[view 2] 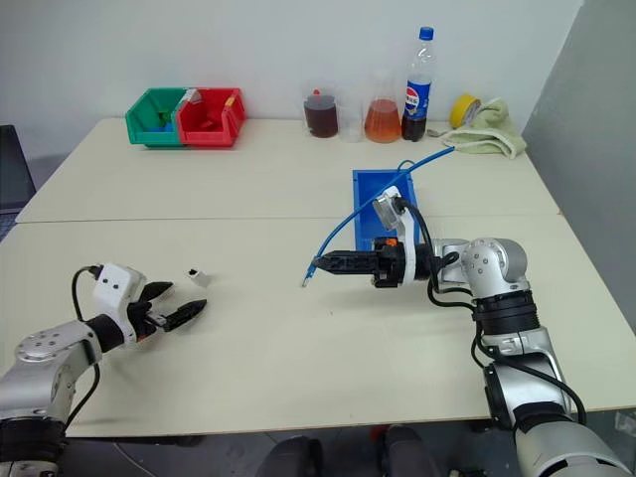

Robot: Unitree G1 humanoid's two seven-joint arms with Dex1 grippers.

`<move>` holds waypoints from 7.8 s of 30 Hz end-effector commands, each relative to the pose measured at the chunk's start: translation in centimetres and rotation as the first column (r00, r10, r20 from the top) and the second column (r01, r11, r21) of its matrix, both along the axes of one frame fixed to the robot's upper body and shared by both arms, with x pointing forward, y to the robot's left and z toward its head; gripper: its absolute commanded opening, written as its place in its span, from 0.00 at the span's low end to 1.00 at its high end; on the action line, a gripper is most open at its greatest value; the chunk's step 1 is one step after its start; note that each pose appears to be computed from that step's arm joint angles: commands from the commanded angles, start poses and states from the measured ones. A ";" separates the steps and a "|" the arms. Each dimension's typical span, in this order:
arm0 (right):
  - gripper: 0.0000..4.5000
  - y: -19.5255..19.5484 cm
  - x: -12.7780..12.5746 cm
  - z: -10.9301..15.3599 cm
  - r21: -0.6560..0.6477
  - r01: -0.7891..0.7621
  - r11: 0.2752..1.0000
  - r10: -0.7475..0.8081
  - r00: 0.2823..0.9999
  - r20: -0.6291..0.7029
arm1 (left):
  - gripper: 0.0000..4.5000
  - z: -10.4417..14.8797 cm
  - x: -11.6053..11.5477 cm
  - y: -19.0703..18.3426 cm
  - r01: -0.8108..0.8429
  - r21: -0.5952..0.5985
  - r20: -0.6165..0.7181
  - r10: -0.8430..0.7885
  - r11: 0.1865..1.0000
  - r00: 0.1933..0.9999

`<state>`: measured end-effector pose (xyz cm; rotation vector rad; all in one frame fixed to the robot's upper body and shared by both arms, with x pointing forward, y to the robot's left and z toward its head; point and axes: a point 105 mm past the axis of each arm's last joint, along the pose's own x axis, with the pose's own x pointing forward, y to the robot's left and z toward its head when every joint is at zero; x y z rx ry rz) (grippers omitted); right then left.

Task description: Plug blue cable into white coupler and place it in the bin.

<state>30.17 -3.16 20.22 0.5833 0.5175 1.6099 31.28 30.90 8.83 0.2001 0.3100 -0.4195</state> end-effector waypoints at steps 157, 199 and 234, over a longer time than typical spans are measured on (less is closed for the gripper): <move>0.02 3.4 -0.9 -11.8 -0.450 -0.008 0.893 0.350 0.642 0.683 | 0.17 -2.7 -3.4 -16.3 0.799 0.090 -0.107 -0.792 0.594 0.601; 0.02 0.1 2.2 -1.7 -0.210 0.288 0.934 -0.106 0.788 0.607 | 1.00 7.7 -8.1 -14.7 0.578 0.014 0.096 -0.577 0.816 0.811; 0.02 -6.8 15.7 1.5 -0.382 0.749 0.541 -0.440 0.639 0.631 | 1.00 8.0 -6.1 -19.0 0.495 -0.108 0.249 -0.459 0.862 0.853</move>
